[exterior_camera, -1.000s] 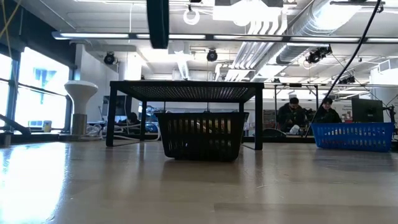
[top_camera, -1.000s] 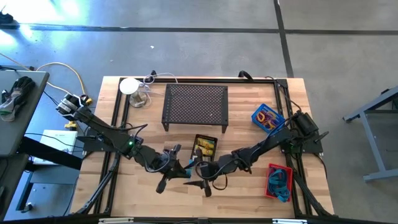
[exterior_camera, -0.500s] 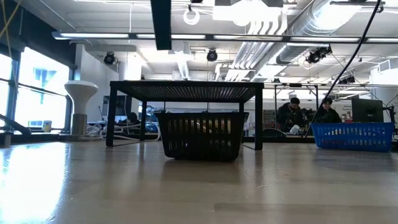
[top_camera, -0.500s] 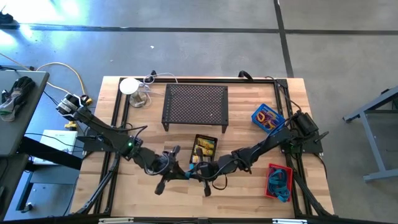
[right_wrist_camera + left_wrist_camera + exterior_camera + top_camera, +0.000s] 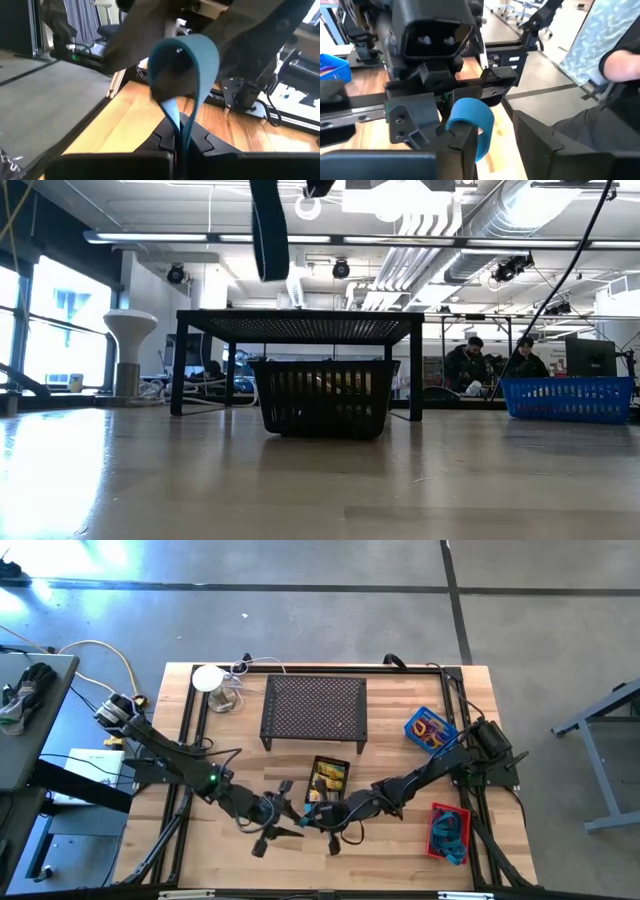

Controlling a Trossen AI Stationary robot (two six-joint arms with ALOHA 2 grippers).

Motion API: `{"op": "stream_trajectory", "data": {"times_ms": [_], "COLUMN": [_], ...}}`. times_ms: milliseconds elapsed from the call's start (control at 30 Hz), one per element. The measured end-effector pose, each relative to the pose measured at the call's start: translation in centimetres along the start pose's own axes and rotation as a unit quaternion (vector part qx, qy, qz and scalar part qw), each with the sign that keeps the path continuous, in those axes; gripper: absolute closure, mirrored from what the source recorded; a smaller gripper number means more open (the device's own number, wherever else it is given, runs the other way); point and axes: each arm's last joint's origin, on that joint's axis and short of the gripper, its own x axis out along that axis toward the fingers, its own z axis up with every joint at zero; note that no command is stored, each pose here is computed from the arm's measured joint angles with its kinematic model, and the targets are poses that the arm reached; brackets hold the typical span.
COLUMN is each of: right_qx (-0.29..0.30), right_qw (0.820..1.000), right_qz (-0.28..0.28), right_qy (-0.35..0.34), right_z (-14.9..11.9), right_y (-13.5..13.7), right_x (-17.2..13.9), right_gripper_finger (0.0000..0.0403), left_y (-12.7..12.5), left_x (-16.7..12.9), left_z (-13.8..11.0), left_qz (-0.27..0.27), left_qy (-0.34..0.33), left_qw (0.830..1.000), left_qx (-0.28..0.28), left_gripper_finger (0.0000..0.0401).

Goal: Pick & Place Office Desk Supplies
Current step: Put the blue rubber band into the orange bin

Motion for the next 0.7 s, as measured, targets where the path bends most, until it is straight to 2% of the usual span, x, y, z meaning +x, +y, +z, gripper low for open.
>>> {"op": "stream_trajectory", "data": {"times_ms": [133,400,500,633,700], "right_qx": [-0.024,-0.065,-0.069,-0.03,0.012], "right_qw": [0.999,0.996,0.993,0.985,0.98], "right_qz": [-0.004,-0.017,-0.023,-0.067,-0.079], "right_qy": [0.022,0.059,0.097,0.157,0.181], "right_z": [-0.1,1.1,1.2,1.4,2.0], "right_y": [0.9,3.9,5.4,7.2,7.6], "right_x": [-0.3,-2.4,-3.6,-6.2,-7.9], "right_gripper_finger": [0.0401,0.0401,0.0401,0.0401,0.0401], "left_y": [0.0,-0.1,0.0,0.0,0.0], "left_x": [1.3,2.1,2.0,2.0,2.0], "left_z": [-1.0,-1.4,-1.3,-1.3,-1.3], "left_qz": [0.005,0.008,0.015,0.016,0.016], "left_qy": [0.011,0.001,-0.004,-0.004,-0.003], "left_qw": [1.0,1.0,1.0,1.0,1.0], "left_qx": [0.002,0.001,0.001,0.0,0.001], "left_gripper_finger": [0.0264,0.026,0.026,0.026,0.026]}}
